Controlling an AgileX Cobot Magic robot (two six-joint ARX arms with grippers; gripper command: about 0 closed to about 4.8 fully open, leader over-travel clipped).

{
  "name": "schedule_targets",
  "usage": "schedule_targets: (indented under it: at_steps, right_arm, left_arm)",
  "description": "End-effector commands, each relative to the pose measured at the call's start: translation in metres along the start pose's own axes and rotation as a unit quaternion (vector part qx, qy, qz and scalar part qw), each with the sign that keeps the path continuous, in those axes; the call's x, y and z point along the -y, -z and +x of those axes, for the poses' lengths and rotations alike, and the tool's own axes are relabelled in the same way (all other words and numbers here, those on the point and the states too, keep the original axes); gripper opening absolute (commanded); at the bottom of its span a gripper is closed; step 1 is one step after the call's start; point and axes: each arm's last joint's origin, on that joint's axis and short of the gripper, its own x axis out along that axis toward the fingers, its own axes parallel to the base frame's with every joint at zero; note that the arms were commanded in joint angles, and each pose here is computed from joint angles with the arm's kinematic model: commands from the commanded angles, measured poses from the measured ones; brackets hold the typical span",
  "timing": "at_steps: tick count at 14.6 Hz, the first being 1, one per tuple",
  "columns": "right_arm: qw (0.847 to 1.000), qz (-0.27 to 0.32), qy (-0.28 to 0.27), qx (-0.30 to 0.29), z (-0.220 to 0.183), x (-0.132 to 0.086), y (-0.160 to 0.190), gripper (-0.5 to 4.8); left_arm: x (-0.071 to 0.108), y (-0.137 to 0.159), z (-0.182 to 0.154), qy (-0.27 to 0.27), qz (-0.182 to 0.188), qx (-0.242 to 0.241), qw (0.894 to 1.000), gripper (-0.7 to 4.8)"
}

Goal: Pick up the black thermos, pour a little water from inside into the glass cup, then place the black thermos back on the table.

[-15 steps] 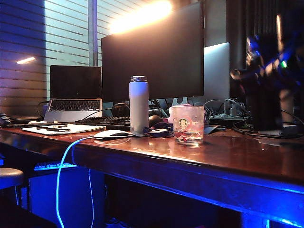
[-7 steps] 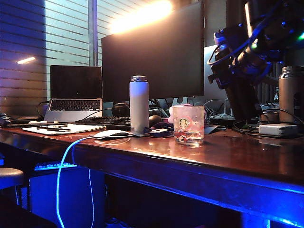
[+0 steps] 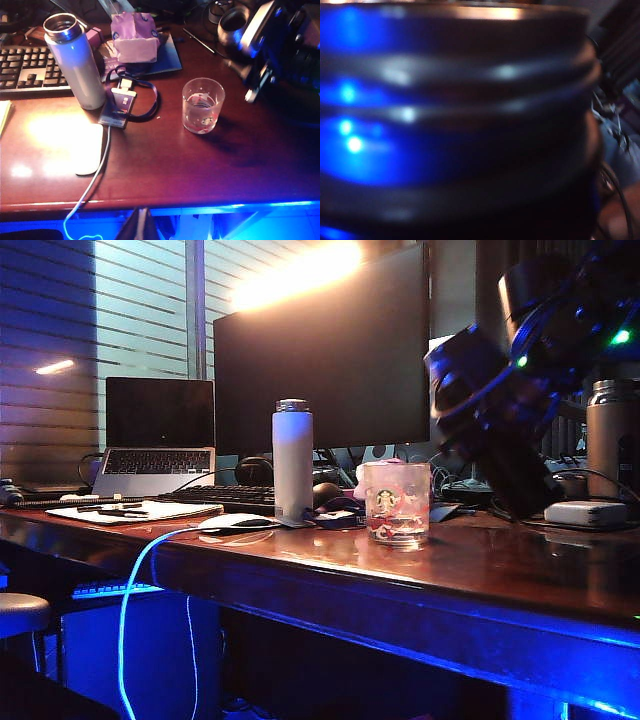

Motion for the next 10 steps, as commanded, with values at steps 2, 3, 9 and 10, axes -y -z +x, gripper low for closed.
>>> schedule_targets:
  at_steps: [2, 3, 9, 10]
  right_arm:
    - [0.998, -0.049, 0.005, 0.032, 0.0005, -0.0074, -0.0118, 0.00]
    - [0.998, -0.054, 0.005, 0.028, 0.0012, -0.0083, -0.0104, 0.00]
    - [0.989, -0.143, 0.014, 0.016, 0.0024, -0.0120, -0.0084, 0.00]
    - [0.987, -0.158, 0.013, 0.016, 0.0021, -0.0131, -0.0090, 0.00]
  left_arm:
    - [-0.0001, -0.0015, -0.0011, 0.000, 0.003, 0.007, 1.000, -0.02]
    - [-0.0001, -0.0016, -0.0011, 0.000, 0.003, 0.008, 1.000, -0.02]
    - [-0.0001, -0.0016, -0.0011, 0.000, 0.003, 0.008, 1.000, -0.02]
    - [-0.0001, -0.0016, -0.0011, 0.000, 0.003, 0.008, 1.000, -0.02]
